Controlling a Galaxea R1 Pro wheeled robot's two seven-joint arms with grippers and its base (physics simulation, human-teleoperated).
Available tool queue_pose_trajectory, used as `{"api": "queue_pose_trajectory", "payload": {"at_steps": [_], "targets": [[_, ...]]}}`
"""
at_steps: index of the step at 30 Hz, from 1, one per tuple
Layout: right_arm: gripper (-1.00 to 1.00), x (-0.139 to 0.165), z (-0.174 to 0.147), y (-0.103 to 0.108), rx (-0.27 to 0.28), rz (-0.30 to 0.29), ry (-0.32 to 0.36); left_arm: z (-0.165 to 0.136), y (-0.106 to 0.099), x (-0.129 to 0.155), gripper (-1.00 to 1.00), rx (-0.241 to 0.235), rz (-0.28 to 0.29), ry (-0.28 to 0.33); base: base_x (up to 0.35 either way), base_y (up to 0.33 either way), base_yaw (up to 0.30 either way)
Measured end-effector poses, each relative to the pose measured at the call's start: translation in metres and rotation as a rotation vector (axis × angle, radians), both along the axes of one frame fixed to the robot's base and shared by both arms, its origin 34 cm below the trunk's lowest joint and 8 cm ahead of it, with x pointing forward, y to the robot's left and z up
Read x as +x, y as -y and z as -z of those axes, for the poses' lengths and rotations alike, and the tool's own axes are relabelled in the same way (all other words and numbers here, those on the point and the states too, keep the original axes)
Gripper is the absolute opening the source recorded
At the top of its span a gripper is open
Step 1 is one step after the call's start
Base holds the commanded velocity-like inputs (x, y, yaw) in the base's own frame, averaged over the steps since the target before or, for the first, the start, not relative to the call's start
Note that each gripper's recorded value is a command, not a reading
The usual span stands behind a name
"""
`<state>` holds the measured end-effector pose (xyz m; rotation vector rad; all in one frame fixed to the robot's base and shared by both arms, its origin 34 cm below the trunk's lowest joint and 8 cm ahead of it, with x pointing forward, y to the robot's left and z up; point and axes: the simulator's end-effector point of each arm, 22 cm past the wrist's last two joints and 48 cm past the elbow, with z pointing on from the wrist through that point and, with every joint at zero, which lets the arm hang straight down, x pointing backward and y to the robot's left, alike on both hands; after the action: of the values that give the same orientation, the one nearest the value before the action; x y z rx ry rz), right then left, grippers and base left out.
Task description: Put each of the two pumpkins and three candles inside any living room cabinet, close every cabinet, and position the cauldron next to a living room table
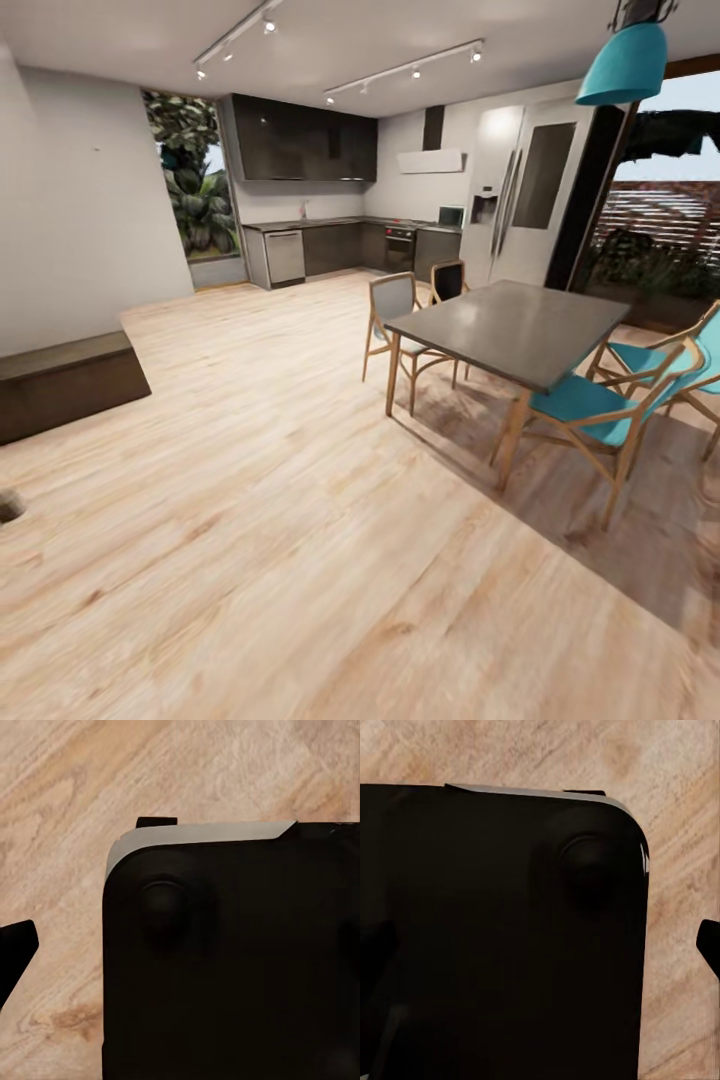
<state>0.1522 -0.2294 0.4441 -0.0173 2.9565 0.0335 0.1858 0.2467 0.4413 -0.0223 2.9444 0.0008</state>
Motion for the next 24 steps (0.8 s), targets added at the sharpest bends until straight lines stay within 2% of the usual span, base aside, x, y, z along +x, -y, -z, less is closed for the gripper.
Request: {"api": "queue_pose_trajectory", "payload": {"at_steps": [24], "targets": [[1.0,0.0002,0.0,0.0,0.0,0.001,0.001,0.0,0.0,0.0002,1.0,0.0,0.0,0.001,0.342,0.0,0.241]]}}
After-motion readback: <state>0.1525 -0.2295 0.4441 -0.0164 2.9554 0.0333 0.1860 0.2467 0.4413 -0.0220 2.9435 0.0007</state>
